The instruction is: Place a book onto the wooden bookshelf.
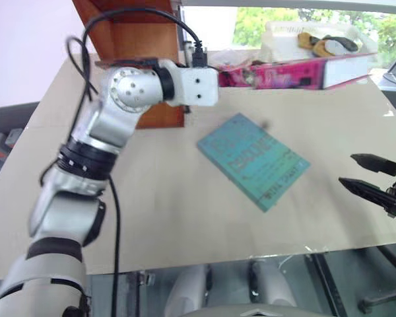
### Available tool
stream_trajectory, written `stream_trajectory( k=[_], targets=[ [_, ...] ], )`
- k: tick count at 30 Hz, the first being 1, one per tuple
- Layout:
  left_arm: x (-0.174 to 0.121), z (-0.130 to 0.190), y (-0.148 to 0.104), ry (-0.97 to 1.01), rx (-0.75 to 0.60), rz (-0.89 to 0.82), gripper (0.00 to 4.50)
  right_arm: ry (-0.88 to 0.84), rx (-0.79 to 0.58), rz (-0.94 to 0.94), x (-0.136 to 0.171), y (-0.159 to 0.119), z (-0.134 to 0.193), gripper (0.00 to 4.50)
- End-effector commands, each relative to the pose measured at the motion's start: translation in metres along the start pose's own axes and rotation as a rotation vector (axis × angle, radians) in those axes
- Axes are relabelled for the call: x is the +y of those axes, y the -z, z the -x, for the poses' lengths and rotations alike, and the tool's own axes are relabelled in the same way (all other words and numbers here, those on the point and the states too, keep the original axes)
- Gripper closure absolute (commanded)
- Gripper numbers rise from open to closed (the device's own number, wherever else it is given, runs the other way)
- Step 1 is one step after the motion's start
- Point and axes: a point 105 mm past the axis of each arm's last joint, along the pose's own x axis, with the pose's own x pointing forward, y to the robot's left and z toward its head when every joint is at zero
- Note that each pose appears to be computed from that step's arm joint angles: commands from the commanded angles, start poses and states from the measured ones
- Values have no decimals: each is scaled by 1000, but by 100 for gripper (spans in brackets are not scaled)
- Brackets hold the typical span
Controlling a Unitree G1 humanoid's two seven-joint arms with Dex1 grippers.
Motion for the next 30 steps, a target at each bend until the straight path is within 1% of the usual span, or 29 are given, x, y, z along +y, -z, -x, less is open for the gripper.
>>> stream_trajectory(
  k=[1,3,7,10,14,17,22,26,30],
  targets=[
    [34,12,18,-101,112,-160,432,2,-83,36,0,-18,3,0],
    [45,21,29,-107,165,-184,432,6,-107,44,-4,-22,4,0],
    [60,37,51,-97,278,-216,432,15,-110,69,-13,-22,3,0],
    [70,51,71,-70,380,-230,432,-18,-180,60,-21,-31,0,0],
    [79,64,87,-61,487,-210,432,-79,-275,50,-32,-45,-5,0],
    [86,74,93,-93,534,-185,432,-123,-307,56,-40,-54,-9,0],
    [77,97,115,-43,655,-147,432,-249,-356,79,-44,-74,-22,0],
    [75,108,121,-45,697,-122,432,-326,-372,68,-49,-86,-26,0],
    [64,117,125,0,726,-61,432,-371,-370,77,-51,-92,-33,0]
  ],
)
